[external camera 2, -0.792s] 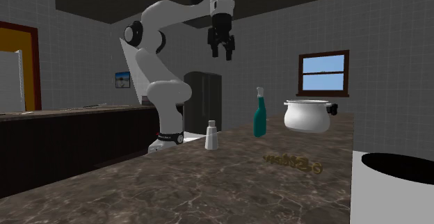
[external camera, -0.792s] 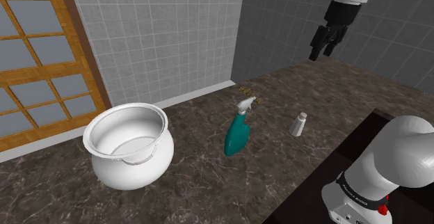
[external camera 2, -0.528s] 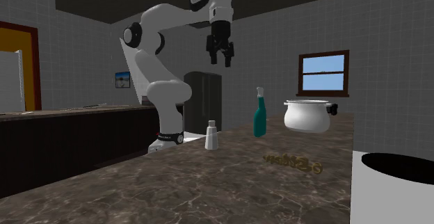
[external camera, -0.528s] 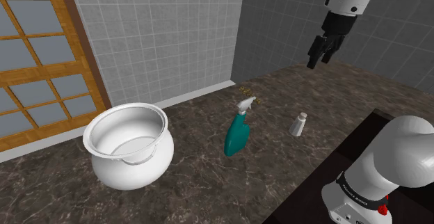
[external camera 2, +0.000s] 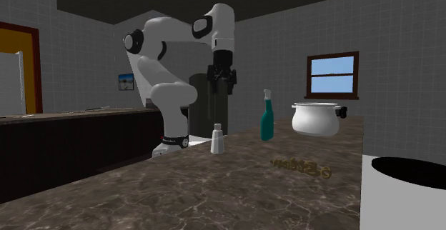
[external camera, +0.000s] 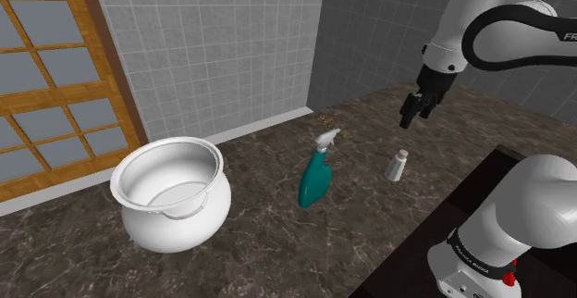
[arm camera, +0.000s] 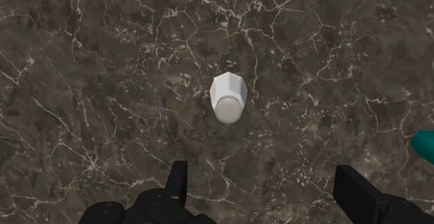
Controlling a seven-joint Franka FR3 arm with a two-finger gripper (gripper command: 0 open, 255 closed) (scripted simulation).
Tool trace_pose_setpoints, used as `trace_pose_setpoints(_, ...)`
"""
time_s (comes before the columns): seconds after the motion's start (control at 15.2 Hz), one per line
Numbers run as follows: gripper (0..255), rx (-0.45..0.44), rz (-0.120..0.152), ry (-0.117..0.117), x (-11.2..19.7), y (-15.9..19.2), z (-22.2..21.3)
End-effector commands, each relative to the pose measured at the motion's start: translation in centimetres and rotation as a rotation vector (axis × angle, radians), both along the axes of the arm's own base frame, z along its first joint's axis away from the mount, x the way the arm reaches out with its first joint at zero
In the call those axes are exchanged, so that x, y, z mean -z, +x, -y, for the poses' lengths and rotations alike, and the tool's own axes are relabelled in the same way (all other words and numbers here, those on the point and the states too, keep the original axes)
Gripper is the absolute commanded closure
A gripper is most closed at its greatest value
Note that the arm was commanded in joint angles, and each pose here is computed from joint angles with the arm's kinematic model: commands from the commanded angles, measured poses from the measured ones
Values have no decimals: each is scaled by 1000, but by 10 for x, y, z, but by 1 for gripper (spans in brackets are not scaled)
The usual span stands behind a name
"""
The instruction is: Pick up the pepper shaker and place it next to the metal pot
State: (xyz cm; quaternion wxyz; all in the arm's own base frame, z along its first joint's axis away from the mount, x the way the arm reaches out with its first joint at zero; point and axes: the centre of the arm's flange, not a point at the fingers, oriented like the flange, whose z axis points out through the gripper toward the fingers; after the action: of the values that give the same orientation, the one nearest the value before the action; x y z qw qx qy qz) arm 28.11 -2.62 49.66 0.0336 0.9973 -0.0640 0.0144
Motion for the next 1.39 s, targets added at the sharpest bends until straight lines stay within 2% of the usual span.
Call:
trace_pose_setpoints(0.0,0,10,2,-12,27,-7,2)
trace_pose_setpoints(0.33,0,35,3,-42,91,-19,5)
trace_pose_setpoints(0.86,0,36,3,-44,135,-18,10)
trace_pose_setpoints(1.32,0,36,3,-44,135,-18,10)
